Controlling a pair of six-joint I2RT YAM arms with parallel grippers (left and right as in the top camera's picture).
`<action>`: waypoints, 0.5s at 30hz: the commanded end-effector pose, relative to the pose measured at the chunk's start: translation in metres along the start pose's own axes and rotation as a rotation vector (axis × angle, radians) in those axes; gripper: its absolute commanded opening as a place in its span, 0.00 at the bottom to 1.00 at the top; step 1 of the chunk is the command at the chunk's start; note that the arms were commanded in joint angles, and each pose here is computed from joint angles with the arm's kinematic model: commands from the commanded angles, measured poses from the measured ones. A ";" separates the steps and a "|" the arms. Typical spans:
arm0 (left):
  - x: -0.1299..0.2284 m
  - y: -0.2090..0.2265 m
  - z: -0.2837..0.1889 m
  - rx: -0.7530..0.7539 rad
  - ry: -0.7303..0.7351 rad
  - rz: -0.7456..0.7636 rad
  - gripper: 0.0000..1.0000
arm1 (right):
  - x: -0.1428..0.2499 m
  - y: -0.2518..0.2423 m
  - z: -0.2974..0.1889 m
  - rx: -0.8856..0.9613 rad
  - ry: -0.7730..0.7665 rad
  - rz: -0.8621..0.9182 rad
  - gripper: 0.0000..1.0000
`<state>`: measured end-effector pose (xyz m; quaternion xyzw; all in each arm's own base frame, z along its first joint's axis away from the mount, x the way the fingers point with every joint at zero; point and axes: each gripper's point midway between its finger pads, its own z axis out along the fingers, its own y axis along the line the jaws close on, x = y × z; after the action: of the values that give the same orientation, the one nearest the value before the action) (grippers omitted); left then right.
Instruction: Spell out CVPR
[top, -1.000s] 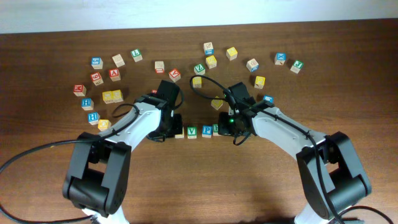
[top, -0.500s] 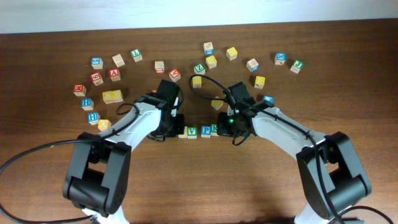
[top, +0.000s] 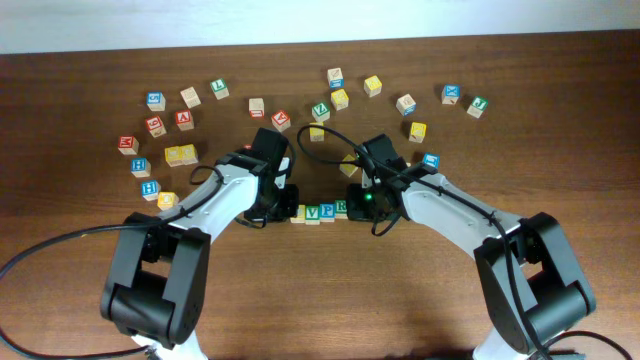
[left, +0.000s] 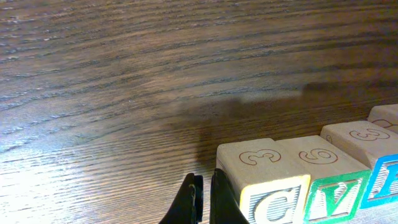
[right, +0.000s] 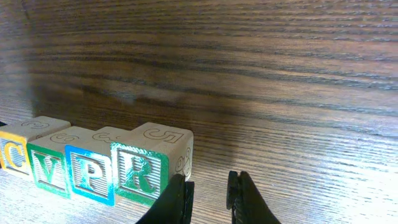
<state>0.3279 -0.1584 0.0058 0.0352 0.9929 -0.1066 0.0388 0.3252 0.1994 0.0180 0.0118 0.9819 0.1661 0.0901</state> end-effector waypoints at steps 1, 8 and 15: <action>0.002 0.020 -0.002 -0.008 0.029 -0.048 0.00 | 0.006 -0.010 0.006 0.068 0.006 -0.020 0.18; 0.045 0.036 -0.011 -0.025 0.217 -0.127 0.00 | -0.003 -0.023 0.004 0.140 -0.035 -0.058 0.25; 0.052 -0.022 -0.002 0.056 0.213 -0.088 0.00 | -0.027 -0.066 -0.007 0.164 -0.075 0.069 0.27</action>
<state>0.2716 -0.1582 0.0076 0.0149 0.9903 -0.1124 -0.0801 0.3497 0.1450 0.0141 0.0487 0.9862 0.0991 0.1234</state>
